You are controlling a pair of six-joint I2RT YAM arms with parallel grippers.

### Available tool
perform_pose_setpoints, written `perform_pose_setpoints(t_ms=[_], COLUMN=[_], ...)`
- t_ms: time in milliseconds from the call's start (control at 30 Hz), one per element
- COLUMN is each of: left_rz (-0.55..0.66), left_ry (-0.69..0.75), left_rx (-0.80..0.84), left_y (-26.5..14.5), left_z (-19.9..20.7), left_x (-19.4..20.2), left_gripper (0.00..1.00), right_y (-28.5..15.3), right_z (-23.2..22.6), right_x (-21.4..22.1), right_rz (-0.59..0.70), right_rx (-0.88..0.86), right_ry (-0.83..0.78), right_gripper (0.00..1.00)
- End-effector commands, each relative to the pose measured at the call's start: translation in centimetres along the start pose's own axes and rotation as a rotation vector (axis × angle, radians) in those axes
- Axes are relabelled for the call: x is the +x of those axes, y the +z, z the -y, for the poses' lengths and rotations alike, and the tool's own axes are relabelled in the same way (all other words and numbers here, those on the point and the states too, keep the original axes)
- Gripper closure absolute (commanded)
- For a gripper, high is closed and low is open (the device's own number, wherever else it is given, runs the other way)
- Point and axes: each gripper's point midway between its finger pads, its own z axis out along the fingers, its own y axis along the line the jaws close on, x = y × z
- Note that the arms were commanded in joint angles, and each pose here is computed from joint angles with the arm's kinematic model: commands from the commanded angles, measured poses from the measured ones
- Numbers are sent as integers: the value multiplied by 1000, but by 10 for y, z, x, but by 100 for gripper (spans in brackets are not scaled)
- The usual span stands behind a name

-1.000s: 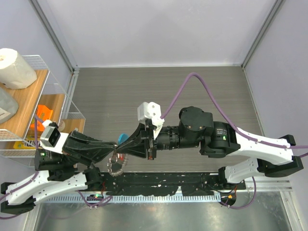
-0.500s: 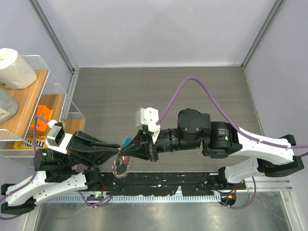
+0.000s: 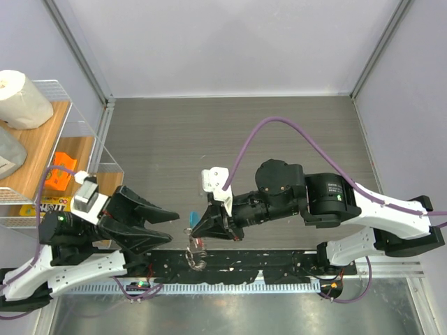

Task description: Put the keys on the keyring

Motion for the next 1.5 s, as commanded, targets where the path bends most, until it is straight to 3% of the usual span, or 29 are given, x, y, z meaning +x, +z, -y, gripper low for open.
perform_pose_setpoints(t_ms=[0,200,1033,1267,1367,1467], left_rz=[-90,-100,-166,-176,-185,-199], left_ry=[-38,-49,-63,-63,-63,-57], left_rx=[12,0,-36,-31,-26,-3], left_y=[0,3,-2,-1,1,3], left_z=[2,0,-6,-6,-6,-4], left_x=[15,16,29,31,33,35], left_gripper=[47,48,69,83,100,100], right_y=[-14,-9,0,-1,-1,-1], right_z=[-9,-5,8,8,8,8], right_x=[-22,-25,-17,-16,-17,-15], right_rz=[60,57,15,13,15,11], right_rx=[-43,-19,34,33,33,31], right_ry=[14,50,107,106,106,102], right_gripper=[94,94,95,94,94,94])
